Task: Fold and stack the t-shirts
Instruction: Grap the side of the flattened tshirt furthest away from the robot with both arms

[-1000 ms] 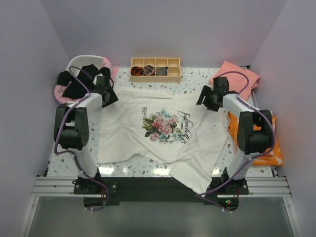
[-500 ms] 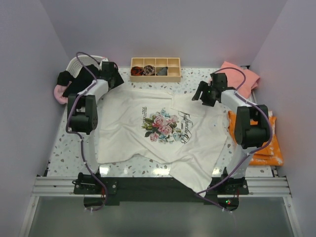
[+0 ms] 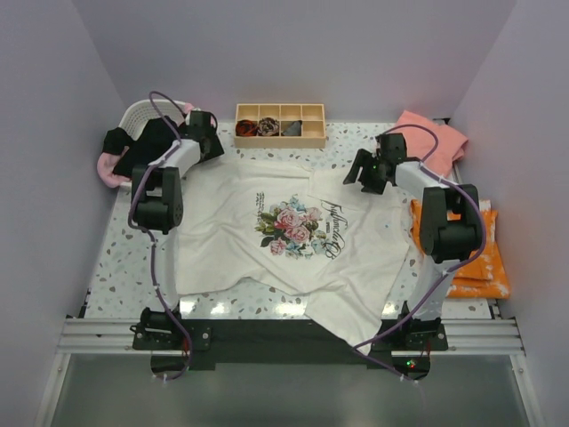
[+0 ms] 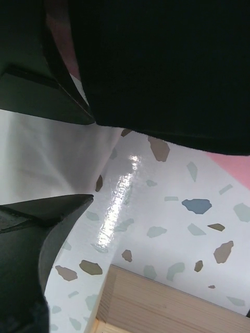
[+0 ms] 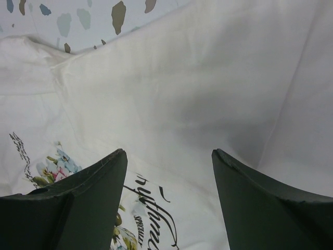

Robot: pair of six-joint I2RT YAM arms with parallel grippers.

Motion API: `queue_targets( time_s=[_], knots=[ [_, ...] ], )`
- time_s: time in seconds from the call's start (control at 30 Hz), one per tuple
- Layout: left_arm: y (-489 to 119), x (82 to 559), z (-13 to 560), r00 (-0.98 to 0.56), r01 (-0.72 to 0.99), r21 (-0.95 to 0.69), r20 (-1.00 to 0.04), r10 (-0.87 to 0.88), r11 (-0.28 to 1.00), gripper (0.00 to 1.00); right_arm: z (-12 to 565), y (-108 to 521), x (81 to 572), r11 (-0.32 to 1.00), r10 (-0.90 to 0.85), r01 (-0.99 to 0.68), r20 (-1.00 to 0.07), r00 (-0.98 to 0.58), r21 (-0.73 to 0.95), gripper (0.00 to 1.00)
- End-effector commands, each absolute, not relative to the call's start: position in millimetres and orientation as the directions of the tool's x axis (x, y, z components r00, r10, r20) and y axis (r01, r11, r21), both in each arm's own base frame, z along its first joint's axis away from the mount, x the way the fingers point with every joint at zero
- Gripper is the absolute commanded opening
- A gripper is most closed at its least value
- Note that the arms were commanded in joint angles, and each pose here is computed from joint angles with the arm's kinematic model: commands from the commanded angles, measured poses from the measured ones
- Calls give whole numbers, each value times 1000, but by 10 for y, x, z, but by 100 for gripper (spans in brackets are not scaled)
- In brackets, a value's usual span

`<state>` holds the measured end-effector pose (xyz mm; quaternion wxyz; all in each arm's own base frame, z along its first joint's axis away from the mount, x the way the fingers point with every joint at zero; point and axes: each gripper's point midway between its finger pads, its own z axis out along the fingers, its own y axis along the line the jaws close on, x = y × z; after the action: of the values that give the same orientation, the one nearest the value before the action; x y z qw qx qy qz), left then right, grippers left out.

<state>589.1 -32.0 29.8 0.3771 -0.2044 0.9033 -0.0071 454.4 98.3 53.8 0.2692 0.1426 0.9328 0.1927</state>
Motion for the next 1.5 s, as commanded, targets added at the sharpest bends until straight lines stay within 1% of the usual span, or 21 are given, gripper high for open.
queue_targets(
  time_s=[0.0, 0.1, 0.13, 0.17, 0.33, 0.43, 0.47, 0.5, 0.6, 0.77, 0.9, 0.97, 1.03, 1.2, 1.23, 1.3, 1.33, 1.4, 1.43, 1.47],
  knots=[
    [-232, 5935, 429, -636, -360, -95, -703, -318, 928, 62, 776, 1042, 4652, 882, 349, 101, -493, -797, 461, 71],
    [-228, 5933, 301, -656, -360, -78, -687, -312, 930, 63, 766, 1055, 4638, 878, 352, 102, -486, -800, 468, 71],
    [-244, 5990, 341, -651, -356, -83, -693, -311, 931, 63, 776, 1060, 4633, 876, 353, 101, -486, -800, 471, 70],
    [-244, 5959, 225, -675, -358, -68, -671, -309, 931, 63, 767, 1049, 4607, 876, 355, 108, -480, -802, 469, 70],
    [-244, 5981, 143, -690, -360, -48, -659, -300, 932, 61, 720, 1010, 4487, 878, 374, 148, -459, -806, 456, 70],
    [-202, 5955, 106, -696, -367, -18, -658, -288, 930, 59, 763, 956, 4431, 883, 384, 166, -472, -794, 439, 70],
    [-198, 5948, 100, -697, -367, -15, -658, -286, 930, 55, 748, 896, 4421, 891, 387, 179, -491, -780, 417, 70],
    [-191, 5935, 99, -699, -368, -11, -656, -284, 930, 54, 837, 849, 4424, 896, 391, 186, -516, -762, 403, 70],
    [-183, 5907, 71, -703, -370, -5, -652, -283, 929, 50, 868, 711, 4410, 917, 374, 210, -547, -749, 339, 71],
    [-162, 5878, 58, -707, -376, 7, -649, -282, 927, 46, 746, 628, 4389, 928, 360, 236, -535, -764, 288, 71],
    [-140, 5854, 55, -711, -379, 20, -646, -277, 925, 38, 581, 635, 4366, 925, 367, 252, -506, -781, 283, 71],
    [-133, 5848, 61, -712, -379, 25, -646, -274, 925, 32, 519, 642, 4358, 923, 372, 257, -497, -784, 286, 71],
    [-133, 5853, 55, -713, -378, 26, -646, -273, 926, 23, 463, 655, 4351, 921, 375, 258, -485, -790, 292, 71],
    [-140, 5849, 47, -716, -374, 25, -643, -272, 927, 12, 386, 727, 4367, 906, 395, 255, -456, -797, 338, 70],
    [-136, 5839, 43, -718, -375, 27, -641, -271, 927, 7, 390, 742, 4389, 902, 399, 251, -458, -794, 351, 69],
    [-138, 5832, 39, -720, -374, 28, -639, -271, 927, 3, 367, 799, 4383, 895, 402, 241, -441, -803, 376, 65],
    [-140, 5827, 40, -721, -373, 27, -637, -271, 927, 0, 367, 805, 4401, 891, 405, 237, -442, -800, 386, 55],
    [-150, 5813, 34, -725, -371, 28, -633, -270, 928, 0, 377, 837, 4401, 884, 409, 230, -437, -801, 406, 46],
    [-144, 5814, 54, -723, -371, 26, -635, -271, 928, 0, 380, 856, 4401, 884, 406, 223, -437, -803, 412, 31],
    [-155, 5803, 45, -726, -369, 26, -633, -270, 929, 0, 385, 857, 4400, 882, 407, 221, -436, -803, 416, 24]
  ],
)
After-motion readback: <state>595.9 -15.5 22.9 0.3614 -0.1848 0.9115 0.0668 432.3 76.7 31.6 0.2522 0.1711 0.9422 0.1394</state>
